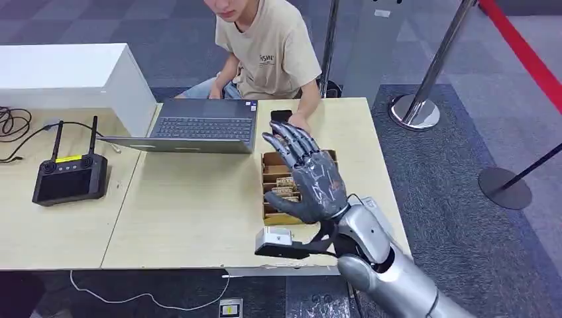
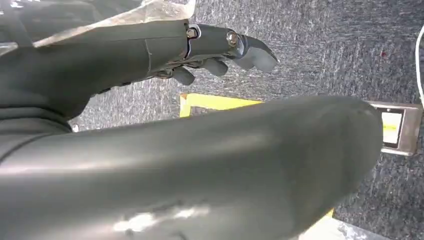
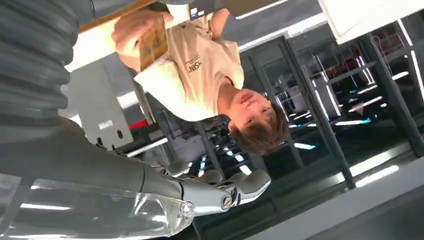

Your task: Pass the card to the sensor for recognition and then transmit it.

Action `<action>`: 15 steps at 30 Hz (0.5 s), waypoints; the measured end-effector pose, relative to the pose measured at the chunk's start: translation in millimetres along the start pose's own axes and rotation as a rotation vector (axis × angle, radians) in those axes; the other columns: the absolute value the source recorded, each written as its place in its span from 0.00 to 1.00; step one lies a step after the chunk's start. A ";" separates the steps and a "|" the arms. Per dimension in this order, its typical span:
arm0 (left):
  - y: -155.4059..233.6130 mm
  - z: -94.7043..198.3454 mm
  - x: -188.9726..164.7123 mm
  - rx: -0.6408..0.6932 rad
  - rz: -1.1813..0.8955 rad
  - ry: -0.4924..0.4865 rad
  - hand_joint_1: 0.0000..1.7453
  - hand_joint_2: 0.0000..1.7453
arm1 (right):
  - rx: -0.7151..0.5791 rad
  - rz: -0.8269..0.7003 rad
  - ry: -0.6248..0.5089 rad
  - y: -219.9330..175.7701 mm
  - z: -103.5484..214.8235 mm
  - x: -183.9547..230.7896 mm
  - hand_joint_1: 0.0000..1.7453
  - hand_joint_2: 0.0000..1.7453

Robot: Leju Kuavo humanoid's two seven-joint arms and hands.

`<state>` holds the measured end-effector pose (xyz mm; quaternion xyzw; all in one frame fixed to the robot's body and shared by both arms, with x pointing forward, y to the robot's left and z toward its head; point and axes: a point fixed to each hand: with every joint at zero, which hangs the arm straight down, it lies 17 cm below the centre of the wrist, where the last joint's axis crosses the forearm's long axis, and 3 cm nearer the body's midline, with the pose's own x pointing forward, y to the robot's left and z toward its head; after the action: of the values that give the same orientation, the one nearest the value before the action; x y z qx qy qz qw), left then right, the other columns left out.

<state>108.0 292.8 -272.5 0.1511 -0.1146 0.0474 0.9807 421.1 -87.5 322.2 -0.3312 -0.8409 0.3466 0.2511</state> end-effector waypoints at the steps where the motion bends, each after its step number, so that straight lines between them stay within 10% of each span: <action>1: -0.1 0.0 0.1 -0.001 -0.002 -0.001 0.00 0.00 | 0.007 0.009 0.005 2.3 -1.3 -3.0 0.00 1.00; 15: -0.4 0.3 -0.9 0.001 -0.028 -0.004 0.00 0.00 | 0.089 0.257 0.010 26.1 -8.2 -41.5 0.00 1.00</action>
<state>107.1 292.3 -272.6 0.1535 -0.1144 0.0333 0.9809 463.6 -100.4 299.9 -0.4264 -0.7741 0.4112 0.2234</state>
